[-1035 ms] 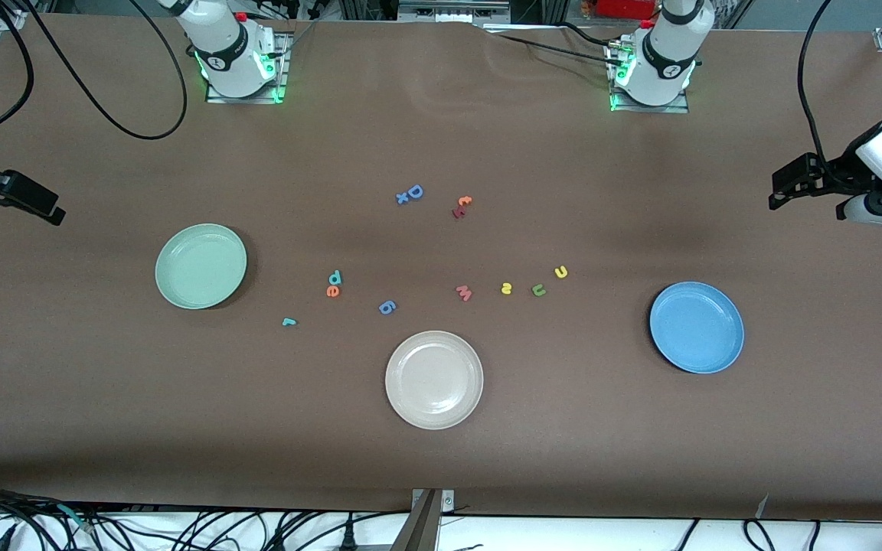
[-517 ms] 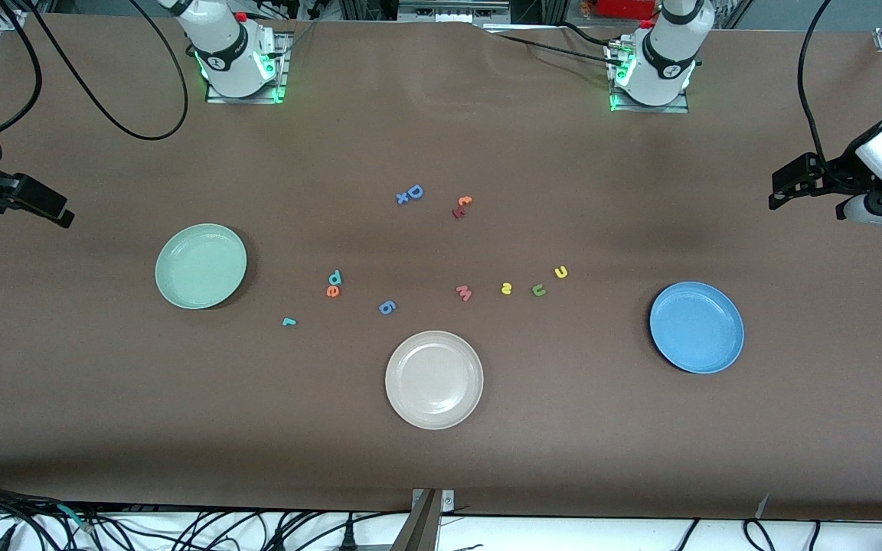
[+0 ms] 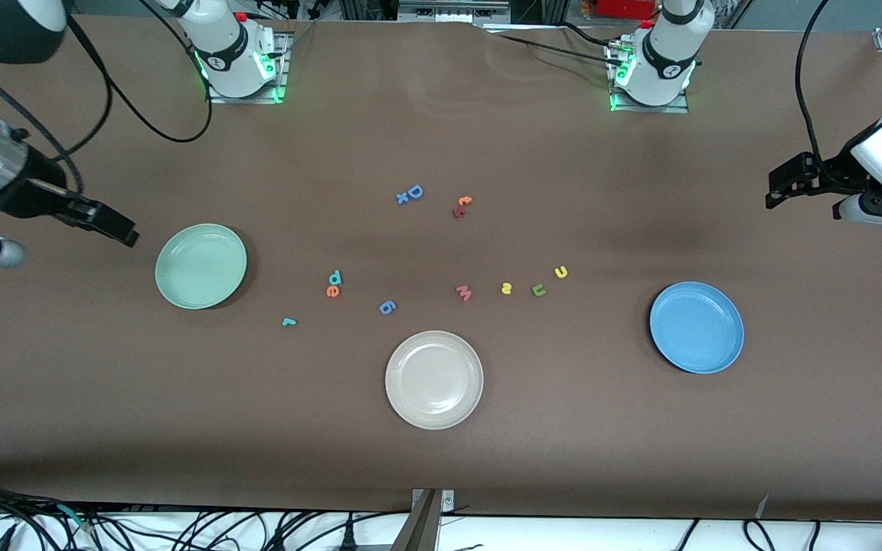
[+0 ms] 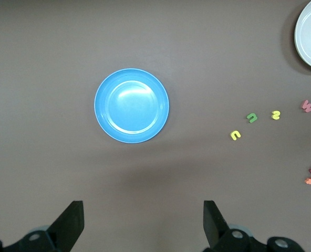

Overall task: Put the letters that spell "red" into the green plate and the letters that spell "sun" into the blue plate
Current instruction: 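Reach the right gripper toward the orange e while the left gripper reaches letters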

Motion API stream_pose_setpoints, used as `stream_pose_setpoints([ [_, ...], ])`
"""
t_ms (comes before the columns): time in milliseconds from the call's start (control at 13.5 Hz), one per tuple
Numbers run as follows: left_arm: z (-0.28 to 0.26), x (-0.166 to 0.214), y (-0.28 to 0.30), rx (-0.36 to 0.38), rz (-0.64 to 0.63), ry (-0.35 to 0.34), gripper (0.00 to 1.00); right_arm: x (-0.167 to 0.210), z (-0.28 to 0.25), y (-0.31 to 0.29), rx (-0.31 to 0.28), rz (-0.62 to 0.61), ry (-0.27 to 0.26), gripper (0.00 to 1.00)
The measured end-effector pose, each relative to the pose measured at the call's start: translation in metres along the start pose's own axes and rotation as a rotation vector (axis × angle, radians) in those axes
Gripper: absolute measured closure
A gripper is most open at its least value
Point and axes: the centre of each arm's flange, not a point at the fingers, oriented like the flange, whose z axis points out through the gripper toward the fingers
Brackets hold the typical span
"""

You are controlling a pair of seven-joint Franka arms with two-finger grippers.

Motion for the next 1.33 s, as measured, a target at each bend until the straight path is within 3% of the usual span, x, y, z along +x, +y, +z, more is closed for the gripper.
stream_pose_setpoints([
  [296,0.015,0.008,0.013,0.001,-0.036,-0.027,0.00,-0.020,0.031,-0.060,-0.006,0.098,-0.017,0.00],
  [591,0.068,0.034,0.074,-0.042,-0.032,-0.099,0.00,-0.034,0.081,-0.110,0.000,0.166,-0.019,0.00],
  [1109,0.164,0.078,0.099,-0.016,-0.039,-0.121,0.00,-0.029,0.195,-0.106,0.014,0.186,0.006,0.01],
  [1331,0.184,0.083,0.114,-0.011,-0.033,-0.102,0.00,-0.032,0.245,-0.113,0.006,0.261,-0.011,0.01],
])
